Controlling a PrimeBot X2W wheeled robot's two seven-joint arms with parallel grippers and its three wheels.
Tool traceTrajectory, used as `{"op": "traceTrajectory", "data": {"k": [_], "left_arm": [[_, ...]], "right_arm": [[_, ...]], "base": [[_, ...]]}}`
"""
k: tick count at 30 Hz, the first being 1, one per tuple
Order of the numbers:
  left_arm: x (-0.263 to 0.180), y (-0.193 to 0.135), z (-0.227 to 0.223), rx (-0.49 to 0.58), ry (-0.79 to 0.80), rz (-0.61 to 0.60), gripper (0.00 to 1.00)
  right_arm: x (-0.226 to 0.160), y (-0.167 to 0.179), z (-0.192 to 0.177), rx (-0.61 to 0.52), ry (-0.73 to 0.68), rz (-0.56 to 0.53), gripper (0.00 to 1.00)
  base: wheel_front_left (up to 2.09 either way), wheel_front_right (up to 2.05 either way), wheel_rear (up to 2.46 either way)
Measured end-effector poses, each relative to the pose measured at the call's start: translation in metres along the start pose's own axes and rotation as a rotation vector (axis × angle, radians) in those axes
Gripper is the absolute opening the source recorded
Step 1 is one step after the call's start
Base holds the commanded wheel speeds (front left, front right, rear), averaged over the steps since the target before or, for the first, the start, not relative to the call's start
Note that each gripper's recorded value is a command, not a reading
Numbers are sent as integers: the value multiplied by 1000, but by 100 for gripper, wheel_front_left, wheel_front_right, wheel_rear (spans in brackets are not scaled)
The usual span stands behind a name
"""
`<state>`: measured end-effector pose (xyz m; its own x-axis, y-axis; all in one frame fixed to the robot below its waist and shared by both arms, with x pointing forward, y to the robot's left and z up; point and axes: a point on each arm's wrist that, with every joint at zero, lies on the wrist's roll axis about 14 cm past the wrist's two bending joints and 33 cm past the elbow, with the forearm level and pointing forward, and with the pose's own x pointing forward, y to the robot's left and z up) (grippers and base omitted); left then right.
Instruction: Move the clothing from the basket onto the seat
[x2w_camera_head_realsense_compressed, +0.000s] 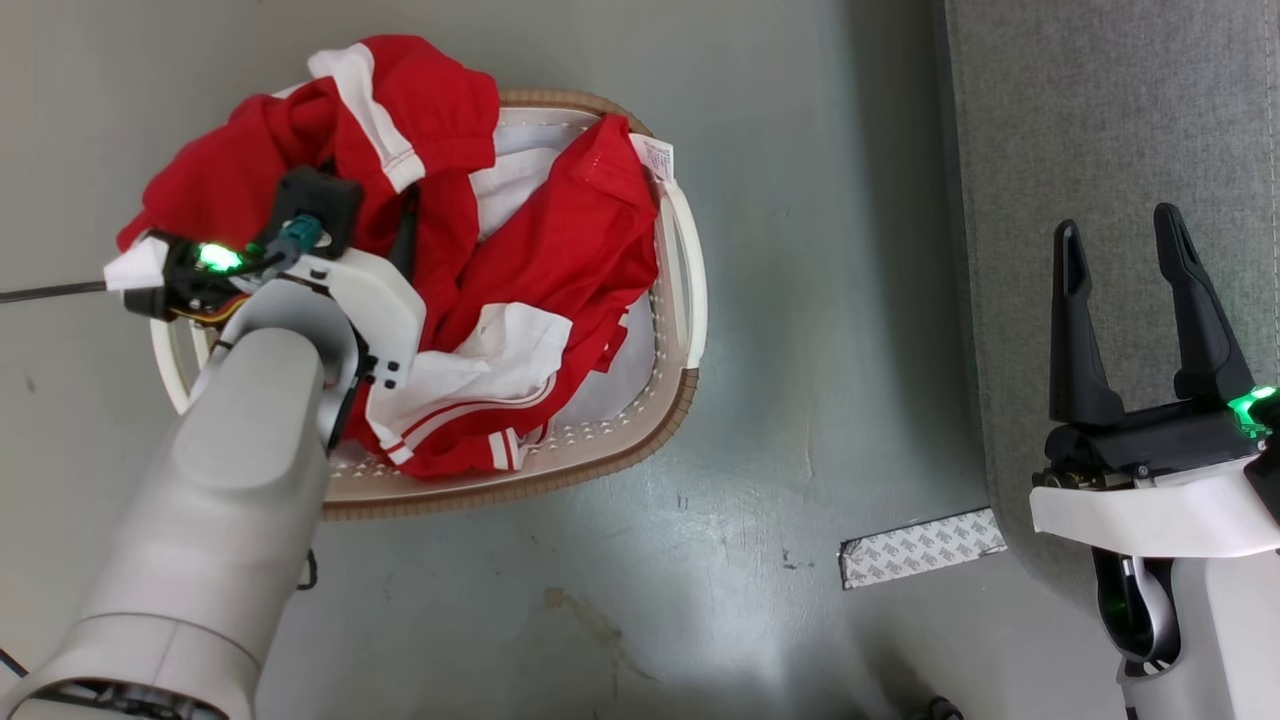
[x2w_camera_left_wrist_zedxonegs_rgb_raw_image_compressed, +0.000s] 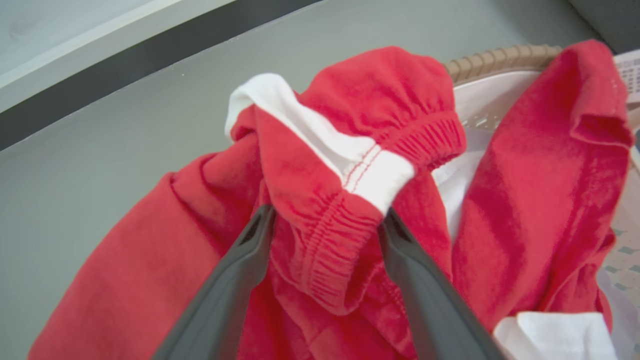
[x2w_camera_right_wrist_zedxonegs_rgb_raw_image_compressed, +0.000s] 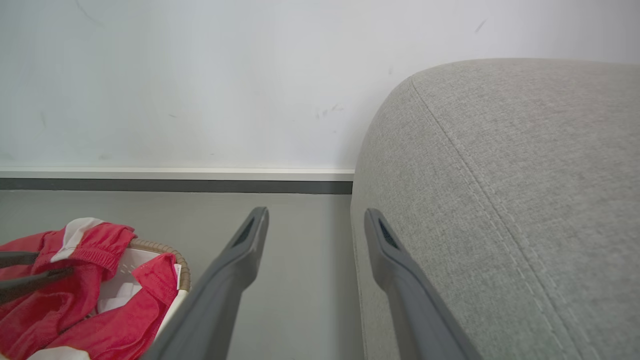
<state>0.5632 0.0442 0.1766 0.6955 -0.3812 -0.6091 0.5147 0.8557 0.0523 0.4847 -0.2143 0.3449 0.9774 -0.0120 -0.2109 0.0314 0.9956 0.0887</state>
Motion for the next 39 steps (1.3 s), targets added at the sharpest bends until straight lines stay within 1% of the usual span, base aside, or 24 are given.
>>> {"op": "traceTrajectory", "data": {"k": [1, 2, 3, 4, 11, 16, 19, 22, 27, 34, 36, 39], "left_arm": [[1, 0, 0, 1, 2, -1, 100], [2, 0, 0, 2, 1, 0, 77], [2, 0, 0, 3, -4, 0, 35], [3, 0, 1, 1, -8, 3, 0], [1, 3, 15, -24, -55, 14, 0], [-17, 9, 32, -107, -101, 56, 0], [-37, 11, 54, -156, -176, 81, 0], [-65, 10, 79, -202, -261, 102, 0], [-120, 8, 117, -237, -392, 131, 0], [-201, 13, 166, -244, -573, 188, 0], [-222, 13, 176, -264, -617, 193, 0], [-253, 9, 191, -267, -684, 198, 0]], "right_arm": [[0, 0, 0, -1, 1, 0, 100], [0, 0, 0, -1, 1, -1, 100], [0, -1, -1, -2, 2, -2, 100], [0, -1, -1, -3, 2, -2, 100], [2, 3, 3, 3, -10, 8, 100], [2, 10, 18, 14, -42, 25, 100], [-1, 13, 34, 17, -73, 32, 100], [-7, 18, 50, 23, -104, 39, 100], [-29, 28, 71, 31, -135, 59, 100], [-61, 47, 102, 37, -195, 105, 100], [-70, 52, 109, 40, -213, 120, 100], [-84, 62, 117, 39, -230, 145, 100]], "base": [[0, 0, 0], [0, 0, 0], [0, 0, 0], [0, 0, 0], [0, 0, 0], [0, 0, 0], [0, 0, 0], [0, 0, 0], [0, 0, 0], [0, 0, 0], [0, 0, 0], [0, 0, 0]]}}
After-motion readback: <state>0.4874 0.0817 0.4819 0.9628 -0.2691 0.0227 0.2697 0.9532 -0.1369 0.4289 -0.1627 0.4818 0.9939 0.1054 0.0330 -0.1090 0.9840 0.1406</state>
